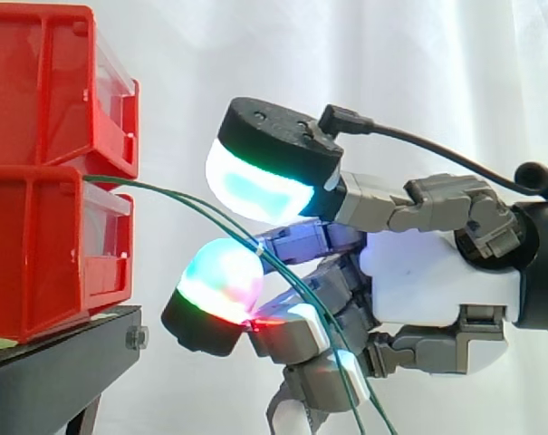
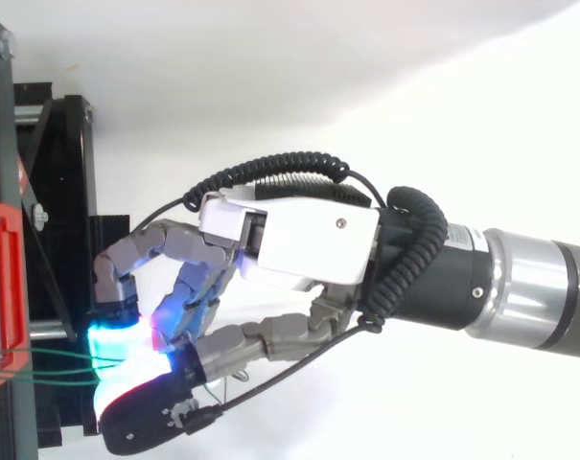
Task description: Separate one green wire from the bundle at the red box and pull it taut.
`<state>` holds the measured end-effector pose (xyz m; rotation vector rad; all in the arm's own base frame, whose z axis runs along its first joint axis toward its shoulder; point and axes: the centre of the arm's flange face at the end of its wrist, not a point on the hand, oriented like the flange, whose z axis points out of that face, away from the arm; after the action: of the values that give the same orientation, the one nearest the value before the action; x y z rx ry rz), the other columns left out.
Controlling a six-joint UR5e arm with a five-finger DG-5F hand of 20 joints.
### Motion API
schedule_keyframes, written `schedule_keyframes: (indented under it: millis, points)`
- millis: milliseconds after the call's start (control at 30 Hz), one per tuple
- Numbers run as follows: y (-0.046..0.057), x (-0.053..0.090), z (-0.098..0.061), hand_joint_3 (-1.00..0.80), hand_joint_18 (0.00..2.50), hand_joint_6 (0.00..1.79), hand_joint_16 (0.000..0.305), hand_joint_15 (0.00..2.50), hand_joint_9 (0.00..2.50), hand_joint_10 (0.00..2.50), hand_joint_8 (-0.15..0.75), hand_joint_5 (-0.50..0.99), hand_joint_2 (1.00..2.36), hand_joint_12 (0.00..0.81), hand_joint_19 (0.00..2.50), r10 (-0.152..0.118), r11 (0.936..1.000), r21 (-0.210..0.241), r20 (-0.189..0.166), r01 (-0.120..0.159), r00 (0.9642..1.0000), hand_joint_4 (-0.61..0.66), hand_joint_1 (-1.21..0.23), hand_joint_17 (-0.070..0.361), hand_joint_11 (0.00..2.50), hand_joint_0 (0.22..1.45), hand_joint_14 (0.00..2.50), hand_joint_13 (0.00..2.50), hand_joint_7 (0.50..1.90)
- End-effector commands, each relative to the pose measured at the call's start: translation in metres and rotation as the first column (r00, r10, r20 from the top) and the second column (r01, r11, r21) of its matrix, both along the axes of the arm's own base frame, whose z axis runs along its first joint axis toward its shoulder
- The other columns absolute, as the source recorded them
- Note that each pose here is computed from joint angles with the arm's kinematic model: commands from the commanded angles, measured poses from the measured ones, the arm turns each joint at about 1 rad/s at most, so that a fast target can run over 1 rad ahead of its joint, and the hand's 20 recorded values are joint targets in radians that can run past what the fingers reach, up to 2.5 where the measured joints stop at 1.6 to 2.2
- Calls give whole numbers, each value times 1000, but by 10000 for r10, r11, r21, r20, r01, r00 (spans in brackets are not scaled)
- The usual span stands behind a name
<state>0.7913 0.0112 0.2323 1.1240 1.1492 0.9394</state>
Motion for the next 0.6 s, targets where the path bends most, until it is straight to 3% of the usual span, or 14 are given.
schedule_keyframes:
  millis: [0, 233, 400, 500, 567]
  points:
    - [2, 2, 6, -329, 978, 808, 63, 996, 1195, 25, 348, -215, 1016, 375, 508, 35, 10000, 7, -55, -35, 10000, 202, -585, 142, 1217, 599, 28, 1411, 1163]
    - [1, 2, 7, -222, 979, 845, 64, 996, 1179, 25, 350, -223, 1024, 375, 500, 19, 10000, 15, -25, -19, 10000, 204, -626, 143, 1226, 604, 29, 1411, 1187]
    - [-2, 4, 18, -286, 980, 873, 63, 998, 1155, 24, 349, -227, 1019, 375, 483, 50, 10000, 29, 50, -50, 10000, 192, -722, 142, 1214, 633, 28, 1395, 1159]
    - [-6, -1, 28, -341, 976, 897, 61, 997, 1171, 25, 364, -225, 1015, 374, 468, 96, 10000, -15, -258, -97, 9996, 177, -771, 138, 1249, 673, 31, 1386, 1159]
    - [-6, -6, 34, -410, 976, 901, 61, 999, 1181, 24, 367, -225, 1009, 375, 458, 110, 9999, -61, -467, -113, 9988, 174, -785, 136, 1258, 710, 30, 1384, 1228]
